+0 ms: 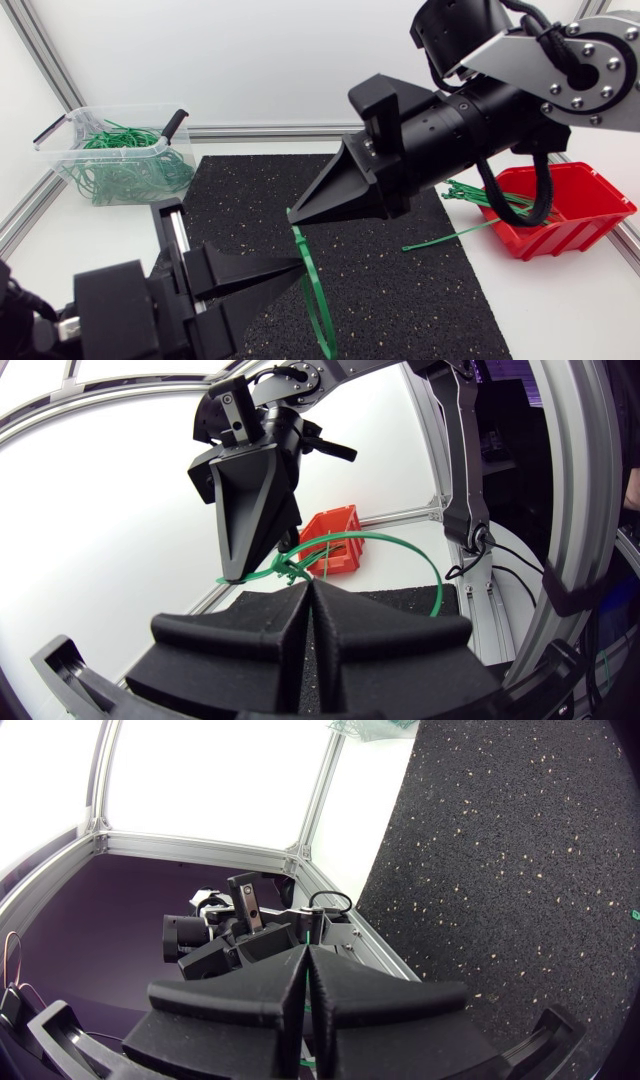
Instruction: Take a green cable tie from the red box, thread the tail through the head to close it, then place it in the transparent bin on the left.
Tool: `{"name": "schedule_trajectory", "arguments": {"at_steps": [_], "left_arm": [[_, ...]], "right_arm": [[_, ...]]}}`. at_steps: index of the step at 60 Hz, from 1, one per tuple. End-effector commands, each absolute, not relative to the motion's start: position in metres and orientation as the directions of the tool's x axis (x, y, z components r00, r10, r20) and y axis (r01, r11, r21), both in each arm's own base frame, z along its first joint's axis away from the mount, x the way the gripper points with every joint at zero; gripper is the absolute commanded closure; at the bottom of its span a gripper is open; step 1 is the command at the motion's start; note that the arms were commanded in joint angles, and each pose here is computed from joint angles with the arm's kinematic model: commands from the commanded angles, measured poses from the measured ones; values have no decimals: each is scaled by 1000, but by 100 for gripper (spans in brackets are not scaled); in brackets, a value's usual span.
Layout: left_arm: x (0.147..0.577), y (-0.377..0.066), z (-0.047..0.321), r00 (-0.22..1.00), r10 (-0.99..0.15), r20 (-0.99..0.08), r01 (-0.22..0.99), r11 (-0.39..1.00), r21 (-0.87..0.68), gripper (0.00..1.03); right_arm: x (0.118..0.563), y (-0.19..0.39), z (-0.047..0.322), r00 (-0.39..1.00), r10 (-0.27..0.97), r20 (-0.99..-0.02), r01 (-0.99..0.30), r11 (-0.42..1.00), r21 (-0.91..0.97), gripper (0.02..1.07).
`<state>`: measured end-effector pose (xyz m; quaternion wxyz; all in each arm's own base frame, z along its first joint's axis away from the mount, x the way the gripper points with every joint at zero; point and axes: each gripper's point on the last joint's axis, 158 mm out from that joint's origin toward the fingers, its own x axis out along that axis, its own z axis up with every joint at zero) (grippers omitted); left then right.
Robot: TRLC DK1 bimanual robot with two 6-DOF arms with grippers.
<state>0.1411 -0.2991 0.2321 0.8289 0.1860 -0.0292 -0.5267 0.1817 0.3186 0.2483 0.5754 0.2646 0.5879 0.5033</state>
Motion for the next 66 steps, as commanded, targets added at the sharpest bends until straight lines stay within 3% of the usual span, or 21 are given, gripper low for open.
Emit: {"name": "schedule_trajectory", "arguments": {"at_steps": [1, 6, 8, 11, 15, 17, 29, 48, 59, 66], "left_arm": [[122, -310, 239, 365, -920, -141, 887, 298, 352, 99], [142, -304, 243, 425, -896, -127, 863, 360, 354, 99], [161, -298, 243, 476, -871, -124, 841, 409, 354, 99], [190, -285, 243, 527, -839, -136, 822, 462, 333, 99], [235, -257, 244, 599, -788, -144, 790, 551, 268, 99], [258, -239, 245, 636, -758, -146, 766, 596, 240, 99], [362, -146, 252, 817, -557, -145, 575, 805, 144, 99], [456, 6, 334, 980, -197, -42, 194, 979, -63, 99], [497, 68, 319, 993, 0, -114, -11, 995, -98, 99], [524, 101, 277, 965, 87, -248, -117, 987, -110, 99]], "right_arm": [[206, 315, 240, -128, 893, -432, -297, 381, 875, 101], [213, 308, 238, -90, 896, -435, -350, 381, 856, 101], [221, 306, 235, -50, 895, -443, -371, 395, 841, 94], [233, 303, 226, 15, 882, -471, -394, 439, 808, 67], [244, 296, 211, 55, 863, -503, -414, 478, 775, 21], [248, 293, 202, 69, 849, -524, -418, 501, 758, 5], [284, 271, 172, 198, 786, -585, -452, 603, 657, 5], [281, 257, 167, 232, 772, -591, -461, 623, 632, 5], [274, 250, 167, 246, 771, -588, -475, 625, 620, 5], [274, 242, 167, 268, 764, -586, -473, 635, 611, 5]]}}
